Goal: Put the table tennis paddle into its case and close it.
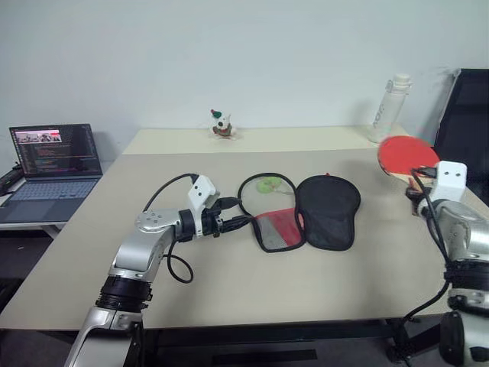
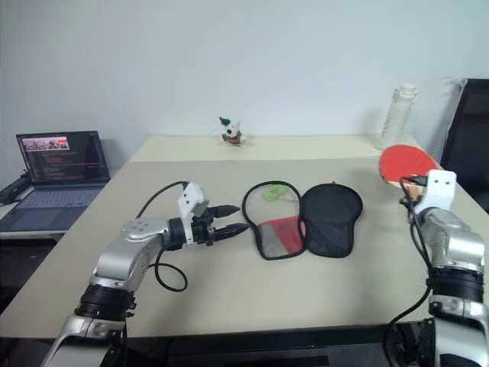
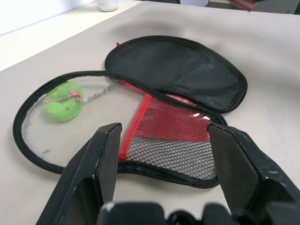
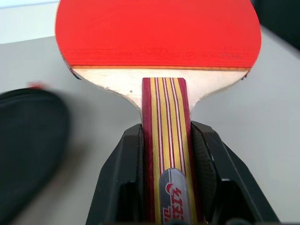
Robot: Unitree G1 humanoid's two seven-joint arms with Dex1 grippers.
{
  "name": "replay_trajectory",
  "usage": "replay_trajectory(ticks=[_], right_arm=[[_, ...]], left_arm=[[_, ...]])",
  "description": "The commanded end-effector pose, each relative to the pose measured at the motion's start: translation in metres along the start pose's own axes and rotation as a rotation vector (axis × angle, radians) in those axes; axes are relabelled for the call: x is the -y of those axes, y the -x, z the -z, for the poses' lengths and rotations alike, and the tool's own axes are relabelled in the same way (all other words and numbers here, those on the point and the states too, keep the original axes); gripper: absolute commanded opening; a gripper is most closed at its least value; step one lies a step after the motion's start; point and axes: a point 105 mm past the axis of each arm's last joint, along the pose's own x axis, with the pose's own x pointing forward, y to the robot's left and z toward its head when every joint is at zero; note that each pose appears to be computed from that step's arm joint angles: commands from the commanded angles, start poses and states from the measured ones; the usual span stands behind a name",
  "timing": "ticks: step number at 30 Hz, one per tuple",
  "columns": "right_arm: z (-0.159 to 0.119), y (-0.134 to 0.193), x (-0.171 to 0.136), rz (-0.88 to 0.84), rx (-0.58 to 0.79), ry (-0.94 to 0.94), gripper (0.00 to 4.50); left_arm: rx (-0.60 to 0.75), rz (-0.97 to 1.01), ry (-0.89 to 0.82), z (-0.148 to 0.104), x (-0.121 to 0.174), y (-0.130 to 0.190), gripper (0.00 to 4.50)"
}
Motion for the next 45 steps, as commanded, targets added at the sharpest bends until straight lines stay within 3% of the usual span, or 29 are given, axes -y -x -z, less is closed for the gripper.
replay_trajectory(ticks=[1,8,16,22,29,45], right_arm=[[-0.022,0.019,-0.032,-0.052,0.070,-0.054,1.08],[-0.021,0.018,-0.057,-0.110,0.030,-0.076,1.08],[0.011,0.024,-0.108,-0.217,-0.057,-0.093,1.08],[0.032,0.026,-0.124,-0.240,-0.104,-0.087,1.08],[0.056,0.016,-0.112,-0.175,-0.141,-0.038,1.08],[0.070,0.016,-0.108,-0.130,-0.160,-0.013,1.08]], left_arm=[[0.034,-0.009,-0.034,-0.013,-0.001,0.005,3.17],[0.039,0.003,-0.047,-0.017,0.001,0.000,3.17],[0.043,0.001,-0.053,-0.018,0.001,0.000,3.17],[0.044,-0.007,-0.052,-0.017,0.000,0.002,3.17],[0.045,-0.007,-0.053,-0.016,0.000,0.001,3.17],[0.045,-0.010,-0.051,-0.014,0.000,0.000,3.17]])
